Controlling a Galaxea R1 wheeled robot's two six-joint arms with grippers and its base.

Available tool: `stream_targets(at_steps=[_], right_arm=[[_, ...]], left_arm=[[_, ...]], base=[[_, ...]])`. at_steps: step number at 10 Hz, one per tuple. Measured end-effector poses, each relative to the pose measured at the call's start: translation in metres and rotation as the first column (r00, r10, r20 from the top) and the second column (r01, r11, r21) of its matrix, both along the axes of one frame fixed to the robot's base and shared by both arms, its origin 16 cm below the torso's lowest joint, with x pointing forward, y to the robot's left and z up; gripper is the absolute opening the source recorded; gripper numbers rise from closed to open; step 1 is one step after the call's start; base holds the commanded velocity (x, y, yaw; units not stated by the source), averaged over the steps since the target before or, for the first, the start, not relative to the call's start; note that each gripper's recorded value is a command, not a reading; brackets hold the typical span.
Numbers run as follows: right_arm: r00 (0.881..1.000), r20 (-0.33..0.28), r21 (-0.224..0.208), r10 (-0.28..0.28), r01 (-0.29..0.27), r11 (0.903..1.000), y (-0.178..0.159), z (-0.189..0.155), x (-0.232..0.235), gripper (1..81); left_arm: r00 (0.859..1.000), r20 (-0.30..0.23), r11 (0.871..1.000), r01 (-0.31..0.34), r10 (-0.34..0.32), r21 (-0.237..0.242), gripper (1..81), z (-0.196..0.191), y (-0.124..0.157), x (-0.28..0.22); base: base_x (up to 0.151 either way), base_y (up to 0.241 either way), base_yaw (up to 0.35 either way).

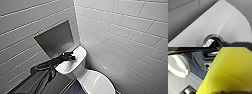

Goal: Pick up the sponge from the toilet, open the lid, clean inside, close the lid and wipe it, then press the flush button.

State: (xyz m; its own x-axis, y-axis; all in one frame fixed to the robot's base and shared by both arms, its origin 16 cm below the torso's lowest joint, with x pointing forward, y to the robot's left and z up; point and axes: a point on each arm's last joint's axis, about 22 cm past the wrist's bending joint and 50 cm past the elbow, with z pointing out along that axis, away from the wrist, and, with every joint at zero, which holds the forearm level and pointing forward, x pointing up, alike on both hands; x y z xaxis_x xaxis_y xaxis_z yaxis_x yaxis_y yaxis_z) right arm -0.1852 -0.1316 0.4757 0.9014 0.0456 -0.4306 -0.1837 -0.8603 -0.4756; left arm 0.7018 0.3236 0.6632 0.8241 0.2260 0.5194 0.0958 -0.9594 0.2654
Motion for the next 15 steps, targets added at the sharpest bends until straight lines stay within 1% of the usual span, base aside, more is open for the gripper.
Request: stream_targets(at_steps=[2, 4, 5, 7, 8, 9, 10, 11, 12, 13, 14, 15], right_arm=[[1.000, -0.001, 0.007, -0.003, 0.003, 1.0000, 0.006, 0.001, -0.001, 1.0], [1.000, -0.002, 0.007, -0.003, 0.003, 1.0000, 0.006, 0.001, -0.001, 1.0], [1.000, -0.002, 0.006, -0.003, 0.003, 1.0000, 0.005, 0.001, -0.001, 1.0], [1.000, -0.002, 0.005, -0.002, 0.002, 1.0000, 0.005, 0.001, -0.001, 1.0], [1.000, -0.003, 0.004, -0.002, 0.002, 1.0000, 0.004, 0.001, -0.001, 1.0], [1.000, -0.005, 0.004, -0.002, 0.002, 1.0000, 0.004, 0.002, -0.002, 1.0], [1.000, -0.008, 0.004, -0.002, 0.002, 1.0000, 0.004, 0.003, -0.004, 1.0], [1.000, -0.011, 0.003, -0.002, 0.002, 1.0000, 0.004, 0.004, -0.006, 1.0], [1.000, -0.010, 0.005, -0.003, 0.003, 1.0000, 0.005, 0.004, -0.006, 1.0], [1.000, -0.010, 0.006, -0.003, 0.003, 1.0000, 0.006, 0.004, -0.005, 1.0], [1.000, -0.009, 0.006, -0.003, 0.003, 1.0000, 0.006, 0.003, -0.004, 1.0], [1.000, -0.006, 0.003, -0.002, 0.002, 1.0000, 0.005, 0.002, -0.003, 1.0]], left_arm=[[1.000, -0.008, 1.000, 0.005, -0.005, 0.000, 1.0, 0.003, -0.001, 0.001], [0.998, -0.060, 1.000, 0.017, -0.017, -0.007, 1.0, 0.008, 0.001, -0.001], [0.996, -0.089, 0.999, 0.026, -0.028, -0.020, 1.0, 0.013, 0.001, -0.003], [0.992, -0.114, 0.996, 0.052, -0.060, -0.074, 1.0, 0.027, -0.003, -0.005], [0.988, -0.125, 0.991, 0.074, -0.088, -0.112, 1.0, 0.033, -0.010, -0.011], [0.986, -0.123, 0.984, 0.095, -0.114, -0.147, 1.0, 0.043, -0.016, -0.014], [0.985, -0.113, 0.980, 0.106, -0.127, -0.171, 1.0, 0.055, -0.014, -0.014], [0.987, -0.100, 0.975, 0.102, -0.123, -0.195, 1.0, 0.075, -0.004, -0.014], [0.985, -0.093, 0.968, 0.120, -0.144, -0.222, 1.0, 0.087, -0.003, -0.021], [0.978, -0.093, 0.956, 0.157, -0.185, -0.247, 1.0, 0.094, -0.012, -0.034], [0.970, -0.087, 0.939, 0.196, -0.229, -0.282, 1.0, 0.104, -0.027, -0.048], [0.958, -0.082, 0.919, 0.236, -0.274, -0.317, 1.0, 0.114, -0.042, -0.065]], base=[[0.000, 0.000, 0.000], [0.000, 0.000, 0.000], [0.000, 0.000, 0.000], [0.000, 0.000, 0.000], [0.000, 0.000, 0.000], [0.000, 0.000, 0.000], [0.000, 0.000, 0.000], [0.000, 0.000, 0.000], [0.000, 0.000, 0.000], [0.000, 0.000, 0.000], [0.000, 0.000, 0.000], [0.000, 0.000, 0.000]])
